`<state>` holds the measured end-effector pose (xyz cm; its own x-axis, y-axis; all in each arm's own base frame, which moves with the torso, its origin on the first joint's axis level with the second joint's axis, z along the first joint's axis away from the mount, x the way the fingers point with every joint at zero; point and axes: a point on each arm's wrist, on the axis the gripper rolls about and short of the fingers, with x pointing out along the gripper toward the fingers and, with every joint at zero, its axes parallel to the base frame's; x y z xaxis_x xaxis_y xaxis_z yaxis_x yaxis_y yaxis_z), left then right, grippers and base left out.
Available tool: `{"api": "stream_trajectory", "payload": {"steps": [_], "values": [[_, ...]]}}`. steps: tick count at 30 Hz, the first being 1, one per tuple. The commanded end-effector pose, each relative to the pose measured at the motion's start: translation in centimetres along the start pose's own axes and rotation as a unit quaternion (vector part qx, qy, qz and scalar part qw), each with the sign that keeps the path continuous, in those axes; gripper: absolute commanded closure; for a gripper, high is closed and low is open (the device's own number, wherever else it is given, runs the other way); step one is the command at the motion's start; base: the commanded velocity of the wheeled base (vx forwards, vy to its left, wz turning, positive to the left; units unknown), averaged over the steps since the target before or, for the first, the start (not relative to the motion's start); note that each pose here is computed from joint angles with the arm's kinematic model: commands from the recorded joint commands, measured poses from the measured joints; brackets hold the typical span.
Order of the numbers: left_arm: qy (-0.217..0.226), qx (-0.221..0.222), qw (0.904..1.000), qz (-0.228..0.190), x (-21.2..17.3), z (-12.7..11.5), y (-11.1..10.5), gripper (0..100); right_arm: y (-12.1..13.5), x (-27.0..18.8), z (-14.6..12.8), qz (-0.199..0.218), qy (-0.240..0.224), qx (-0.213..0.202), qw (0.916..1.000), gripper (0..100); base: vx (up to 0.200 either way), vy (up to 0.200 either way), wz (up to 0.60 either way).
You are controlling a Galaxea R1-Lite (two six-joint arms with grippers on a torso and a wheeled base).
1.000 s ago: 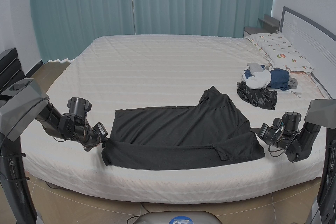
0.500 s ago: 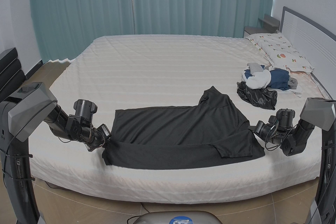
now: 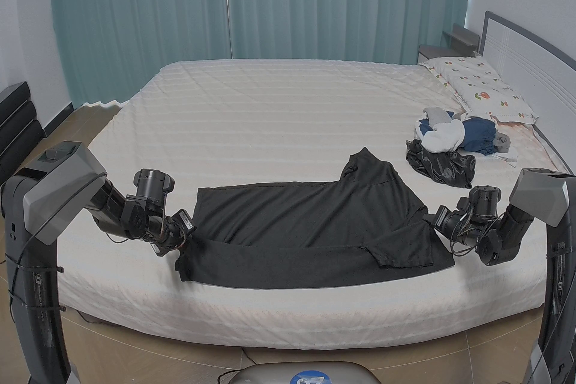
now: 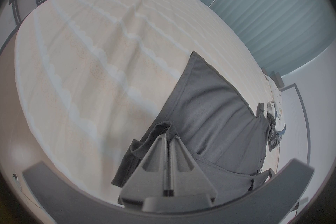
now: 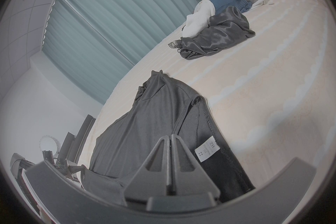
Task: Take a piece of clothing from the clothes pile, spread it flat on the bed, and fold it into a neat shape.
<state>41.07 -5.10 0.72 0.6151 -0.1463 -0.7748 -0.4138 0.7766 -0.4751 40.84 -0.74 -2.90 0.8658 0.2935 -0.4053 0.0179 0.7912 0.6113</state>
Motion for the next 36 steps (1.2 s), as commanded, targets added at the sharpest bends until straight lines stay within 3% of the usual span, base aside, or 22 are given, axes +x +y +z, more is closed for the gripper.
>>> {"api": "stream_trajectory", "payload": {"steps": [1,18,19,20,21,31,36], "values": [[-0.005,-0.003,1.0,-0.001,0.5,0.1,-0.2,100,-0.2,0.4,-0.1,-0.001,-0.001,0.0,1.0,100,0.0,0.0,0.0],[-0.01,-0.007,0.9999,0.011,1.2,-0.1,-0.1,100,-0.4,1.0,-0.2,0.001,-0.002,-0.001,1.0,100,0.0,0.0,0.0],[-0.01,-0.007,0.9998,0.013,1.3,-0.2,-0.1,100,-0.4,1.0,-0.3,0.0,-0.002,-0.001,1.0,0,0.0,0.0,0.0],[-0.01,-0.006,0.9998,0.013,1.4,-0.3,-0.1,100,-0.4,1.1,-0.4,0.0,0.0,0.0,1.0,0,0.0,0.0,0.0],[-0.01,-0.006,0.9998,0.013,1.4,-0.3,-0.1,0,-0.4,1.1,-0.4,0.0,0.0,0.0,1.0,0,0.0,0.0,0.0],[-0.009,-0.023,0.9996,0.011,1.0,0.1,0.0,0,0.7,0.0,0.5,0.009,-0.01,0.025,0.9996,0,0.0,0.0,0.0],[-0.012,-0.071,0.9974,-0.001,-1.2,1.3,1.2,0,1.8,-1.2,1.6,0.023,-0.025,0.105,0.9939,0,0.0,0.0,0.0]]}}
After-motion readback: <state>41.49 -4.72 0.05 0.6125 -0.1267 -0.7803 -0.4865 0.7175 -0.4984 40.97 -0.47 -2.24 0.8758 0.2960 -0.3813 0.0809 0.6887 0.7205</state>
